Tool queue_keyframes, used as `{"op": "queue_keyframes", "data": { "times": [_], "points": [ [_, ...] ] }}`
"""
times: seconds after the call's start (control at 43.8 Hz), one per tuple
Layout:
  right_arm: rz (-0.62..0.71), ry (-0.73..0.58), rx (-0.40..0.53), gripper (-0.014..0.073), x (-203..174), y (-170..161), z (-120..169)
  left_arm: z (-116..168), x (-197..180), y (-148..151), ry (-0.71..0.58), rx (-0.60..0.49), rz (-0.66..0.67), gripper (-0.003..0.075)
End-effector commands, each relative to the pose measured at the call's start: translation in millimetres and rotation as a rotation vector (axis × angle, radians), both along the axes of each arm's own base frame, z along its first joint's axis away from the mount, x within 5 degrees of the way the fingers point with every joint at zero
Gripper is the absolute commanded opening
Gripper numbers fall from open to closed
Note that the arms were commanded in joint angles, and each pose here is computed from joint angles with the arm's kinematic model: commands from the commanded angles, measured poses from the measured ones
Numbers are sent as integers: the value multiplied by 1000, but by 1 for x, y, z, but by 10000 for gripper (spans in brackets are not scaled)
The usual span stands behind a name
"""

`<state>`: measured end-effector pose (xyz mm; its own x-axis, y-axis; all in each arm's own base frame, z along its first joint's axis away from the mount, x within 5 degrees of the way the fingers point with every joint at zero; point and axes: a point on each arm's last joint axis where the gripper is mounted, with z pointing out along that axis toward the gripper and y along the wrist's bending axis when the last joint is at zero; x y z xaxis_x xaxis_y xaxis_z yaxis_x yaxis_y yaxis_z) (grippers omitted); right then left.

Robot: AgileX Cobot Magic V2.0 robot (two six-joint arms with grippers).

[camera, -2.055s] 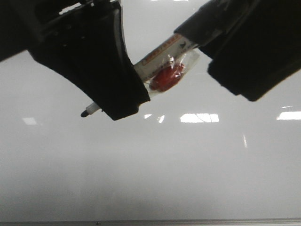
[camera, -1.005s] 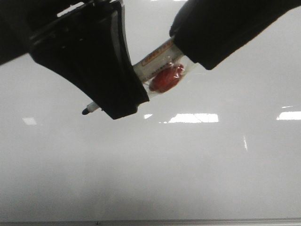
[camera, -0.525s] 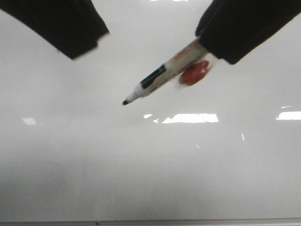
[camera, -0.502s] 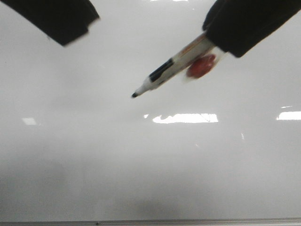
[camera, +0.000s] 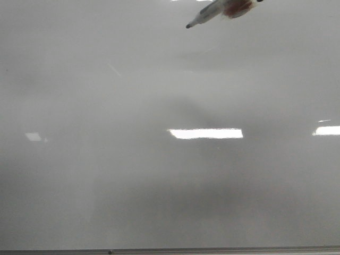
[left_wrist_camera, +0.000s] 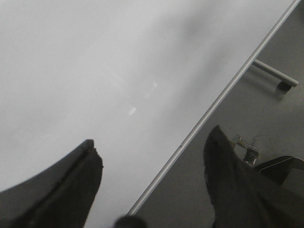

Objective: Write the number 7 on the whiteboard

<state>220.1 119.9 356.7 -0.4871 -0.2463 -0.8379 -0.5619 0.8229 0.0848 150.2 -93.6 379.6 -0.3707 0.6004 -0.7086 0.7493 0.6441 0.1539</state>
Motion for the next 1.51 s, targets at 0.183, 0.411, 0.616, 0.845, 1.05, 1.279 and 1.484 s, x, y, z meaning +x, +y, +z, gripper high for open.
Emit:
{"op": "queue_keyframes", "data": {
  "times": [0.183,0.411,0.616,0.845,1.05,1.279,1.484],
  "points": [
    [-101,-145,121,-66,31,6,10,16,0,-1,-77,-85,22,448],
    [-105,-135,123,-66,54,17,10,16,0,-1,-80,-87,23,447],
    [-115,-137,122,-66,69,23,6,16,0,-1,-80,-87,23,438],
    [-171,-120,108,-66,73,1,7,16,0,-1,-82,-84,22,438],
    [-206,-103,50,-66,70,-22,11,16,0,-1,-82,-84,22,438],
    [-167,-46,20,-66,68,-16,1,16,1,-1,-87,-83,20,438],
    [-65,129,-79,-66,62,6,-55,17,2,-1,-103,-93,24,438]
  ]
}}
